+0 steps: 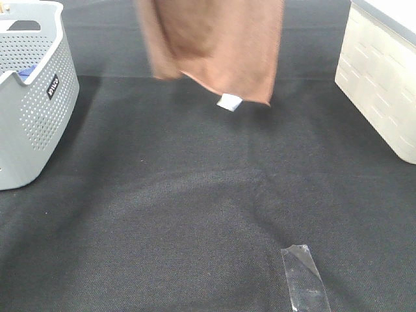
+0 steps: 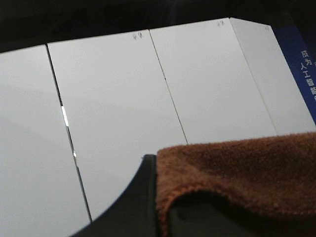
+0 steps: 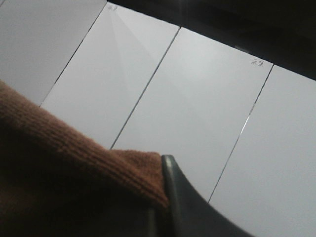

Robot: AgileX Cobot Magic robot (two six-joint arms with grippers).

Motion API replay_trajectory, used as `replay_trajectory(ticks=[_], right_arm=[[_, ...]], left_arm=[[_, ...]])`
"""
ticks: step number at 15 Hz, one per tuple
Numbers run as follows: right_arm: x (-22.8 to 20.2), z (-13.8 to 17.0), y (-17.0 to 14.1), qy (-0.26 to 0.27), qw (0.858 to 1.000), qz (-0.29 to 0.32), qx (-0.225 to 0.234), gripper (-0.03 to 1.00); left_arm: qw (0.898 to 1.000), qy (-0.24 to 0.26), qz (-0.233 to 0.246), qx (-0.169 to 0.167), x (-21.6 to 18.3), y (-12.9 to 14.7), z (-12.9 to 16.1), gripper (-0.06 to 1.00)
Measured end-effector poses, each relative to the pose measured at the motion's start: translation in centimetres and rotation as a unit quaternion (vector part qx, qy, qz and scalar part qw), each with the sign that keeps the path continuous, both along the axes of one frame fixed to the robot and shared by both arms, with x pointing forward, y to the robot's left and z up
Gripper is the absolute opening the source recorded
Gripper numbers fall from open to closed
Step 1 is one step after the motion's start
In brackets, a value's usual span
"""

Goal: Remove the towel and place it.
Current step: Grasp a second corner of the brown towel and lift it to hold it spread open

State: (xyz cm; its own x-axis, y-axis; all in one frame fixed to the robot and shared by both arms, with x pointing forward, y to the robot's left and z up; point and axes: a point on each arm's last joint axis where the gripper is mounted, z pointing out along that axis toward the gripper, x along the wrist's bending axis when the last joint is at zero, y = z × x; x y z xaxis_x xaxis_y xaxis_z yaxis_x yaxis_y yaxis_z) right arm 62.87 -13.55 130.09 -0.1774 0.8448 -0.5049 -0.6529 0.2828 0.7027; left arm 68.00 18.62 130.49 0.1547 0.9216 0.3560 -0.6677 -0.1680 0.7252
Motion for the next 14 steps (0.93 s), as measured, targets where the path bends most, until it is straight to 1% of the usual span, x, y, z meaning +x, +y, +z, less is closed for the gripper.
replay_trajectory(ticks=[1,2,3,4,5,7,9,12,14], right_arm=[[-0.1,0.1,0.0,-0.013,1.0,0.005,0.008,0.01],[-0.1,0.3,0.0,-0.03,0.999,0.006,0.014,0.01],[0.0,0.3,0.0,-0.04,0.999,0.005,0.027,0.01],[0.2,0.2,0.0,-0.042,0.999,0.004,0.033,0.01],[0.5,-0.1,-0.1,-0.041,0.998,0.001,0.05,0.01],[1.8,-1.2,-0.1,-0.031,0.997,-0.01,0.071,0.01],[2.9,-2.5,0.1,-0.029,0.995,-0.014,0.09,0.01],[4.1,-3.6,0.3,-0.028,0.993,-0.016,0.111,0.01],[5.0,-3.7,0.6,-0.038,0.992,-0.014,0.117,0.01]], left_arm=[[0.999,-0.029,0.011,0.022,-0.3,0.3,0.4,0.0],[0.998,-0.045,0.02,0.038,-0.5,0.3,0.6,0.0],[0.997,-0.055,0.031,0.052,-0.5,0.2,0.6,0.0],[0.996,-0.058,0.037,0.059,-0.5,0.2,0.6,0.0],[0.995,-0.056,0.048,0.067,-0.4,0.3,0.5,0.0],[0.995,-0.045,0.057,0.073,0.1,0.3,0.0,0.0],[0.995,-0.029,0.058,0.077,1.6,0.2,-1.7,0.0],[0.997,0.015,0.045,0.054,4.8,-0.2,-5.8,0.0],[0.997,0.022,0.055,0.052,6.0,0.2,-7.3,0.0]])
